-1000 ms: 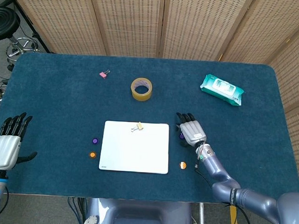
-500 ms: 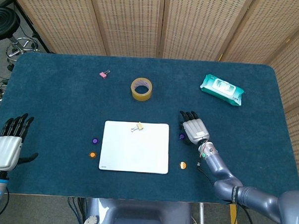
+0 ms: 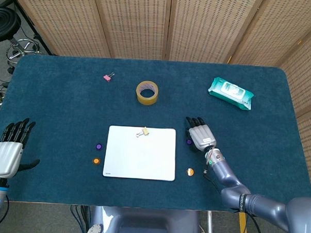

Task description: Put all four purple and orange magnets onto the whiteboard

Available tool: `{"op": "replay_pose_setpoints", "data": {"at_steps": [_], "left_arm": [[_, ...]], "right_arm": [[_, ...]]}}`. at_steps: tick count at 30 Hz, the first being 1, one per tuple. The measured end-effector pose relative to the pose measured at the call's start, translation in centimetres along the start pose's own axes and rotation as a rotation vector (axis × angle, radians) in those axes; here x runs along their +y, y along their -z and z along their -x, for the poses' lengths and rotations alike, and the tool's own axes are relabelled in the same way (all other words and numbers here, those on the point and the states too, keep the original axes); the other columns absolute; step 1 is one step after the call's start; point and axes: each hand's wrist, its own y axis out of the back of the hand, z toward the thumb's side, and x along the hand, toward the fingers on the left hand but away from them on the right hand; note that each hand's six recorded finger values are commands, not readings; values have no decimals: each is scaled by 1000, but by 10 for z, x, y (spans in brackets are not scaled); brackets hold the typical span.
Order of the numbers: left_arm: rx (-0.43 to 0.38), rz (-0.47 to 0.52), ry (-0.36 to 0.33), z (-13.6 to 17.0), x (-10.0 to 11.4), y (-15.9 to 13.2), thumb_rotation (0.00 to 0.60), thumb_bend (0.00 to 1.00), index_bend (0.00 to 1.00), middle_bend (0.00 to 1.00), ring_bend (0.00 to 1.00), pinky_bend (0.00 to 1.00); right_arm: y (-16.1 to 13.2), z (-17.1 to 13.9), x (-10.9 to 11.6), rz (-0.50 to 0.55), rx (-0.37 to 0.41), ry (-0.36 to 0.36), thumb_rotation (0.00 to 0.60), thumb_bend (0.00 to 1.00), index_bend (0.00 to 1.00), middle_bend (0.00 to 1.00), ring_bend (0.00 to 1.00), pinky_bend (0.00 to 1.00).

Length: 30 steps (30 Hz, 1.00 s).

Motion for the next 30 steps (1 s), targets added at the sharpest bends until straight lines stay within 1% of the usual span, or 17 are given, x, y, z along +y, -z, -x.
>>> {"op": "replay_pose_setpoints", "data": {"at_steps": [11,16,21,26,30], "left_arm": [[0,6,0,1,1,1,600,0,0,0,0,0],[2,6,4,0,1,2,600,0,0,0,0,0],[3,6,2,0,2,3,600,0,0,0,0,0],[1,7,1,1,2,2,600,0,0,0,0,0],[0,8,0,1,2,2,600,0,0,0,0,0]], "right_arm": [[-1,2,-2,-3,-3,-6,600,360,457,0,0,0],[0,4,-5,-7,-9,-13,600,384,513,0,0,0],[1,4,-7,-12,-14,-18,600,388,531,0,0,0],[-1,3,-4,-5,-8,-5,600,392,538,0,0,0],[-5,1,3,-3,5,16,600,398,541,0,0,0]]}}
